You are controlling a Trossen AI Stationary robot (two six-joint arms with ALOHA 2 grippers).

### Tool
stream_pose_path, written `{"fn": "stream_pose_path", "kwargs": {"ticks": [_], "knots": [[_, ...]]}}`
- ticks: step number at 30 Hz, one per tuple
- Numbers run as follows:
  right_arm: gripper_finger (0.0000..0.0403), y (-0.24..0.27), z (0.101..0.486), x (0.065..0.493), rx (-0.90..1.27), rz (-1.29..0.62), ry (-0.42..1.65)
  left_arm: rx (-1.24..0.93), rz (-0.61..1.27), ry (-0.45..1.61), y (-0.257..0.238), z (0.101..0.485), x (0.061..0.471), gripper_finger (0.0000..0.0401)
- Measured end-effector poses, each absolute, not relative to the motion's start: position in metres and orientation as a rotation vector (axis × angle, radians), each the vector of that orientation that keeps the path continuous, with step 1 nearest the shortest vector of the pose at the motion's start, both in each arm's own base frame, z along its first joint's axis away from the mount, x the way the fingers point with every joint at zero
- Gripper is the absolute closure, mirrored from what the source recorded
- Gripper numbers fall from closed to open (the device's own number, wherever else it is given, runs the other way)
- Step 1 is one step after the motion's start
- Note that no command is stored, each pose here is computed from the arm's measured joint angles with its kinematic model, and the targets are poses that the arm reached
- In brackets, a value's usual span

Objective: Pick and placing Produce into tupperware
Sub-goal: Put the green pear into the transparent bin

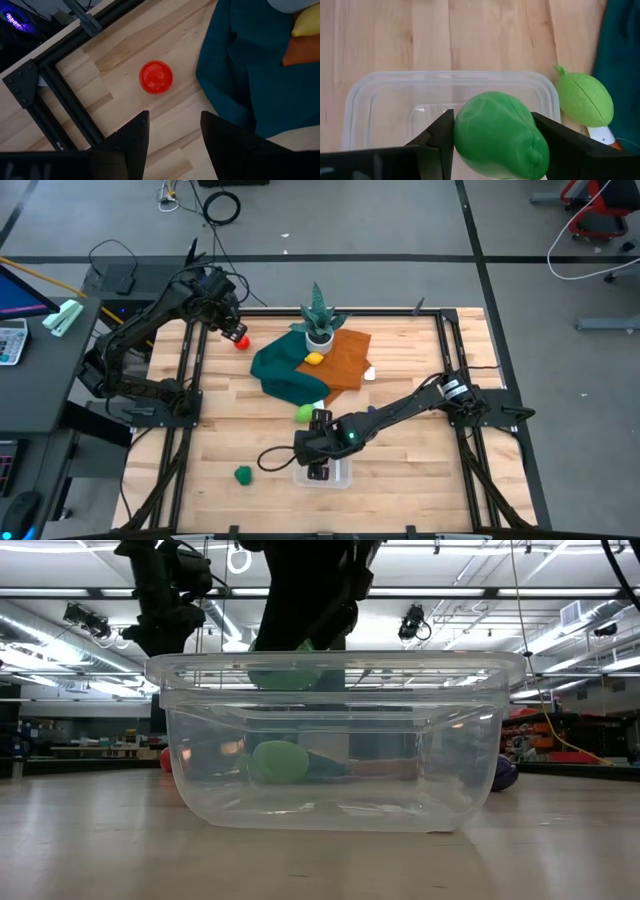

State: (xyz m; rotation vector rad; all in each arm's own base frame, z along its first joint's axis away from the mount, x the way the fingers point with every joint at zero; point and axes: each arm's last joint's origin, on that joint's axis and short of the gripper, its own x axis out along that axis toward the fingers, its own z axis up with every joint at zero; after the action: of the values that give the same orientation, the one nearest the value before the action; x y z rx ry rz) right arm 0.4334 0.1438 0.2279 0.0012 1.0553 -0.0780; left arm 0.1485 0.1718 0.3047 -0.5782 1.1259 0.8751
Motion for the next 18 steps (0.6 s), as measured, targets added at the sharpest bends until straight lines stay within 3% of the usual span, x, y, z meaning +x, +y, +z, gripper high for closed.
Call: {"fn": "stream_pose_path", "kwargs": {"ticks": [18], "knots": [[0.0224, 0.146, 0.180, 0.448, -0.003, -0.063, 1.136, -0.574, 0.870, 1.132, 0.171, 0.305, 0.149, 0.0220]]}}
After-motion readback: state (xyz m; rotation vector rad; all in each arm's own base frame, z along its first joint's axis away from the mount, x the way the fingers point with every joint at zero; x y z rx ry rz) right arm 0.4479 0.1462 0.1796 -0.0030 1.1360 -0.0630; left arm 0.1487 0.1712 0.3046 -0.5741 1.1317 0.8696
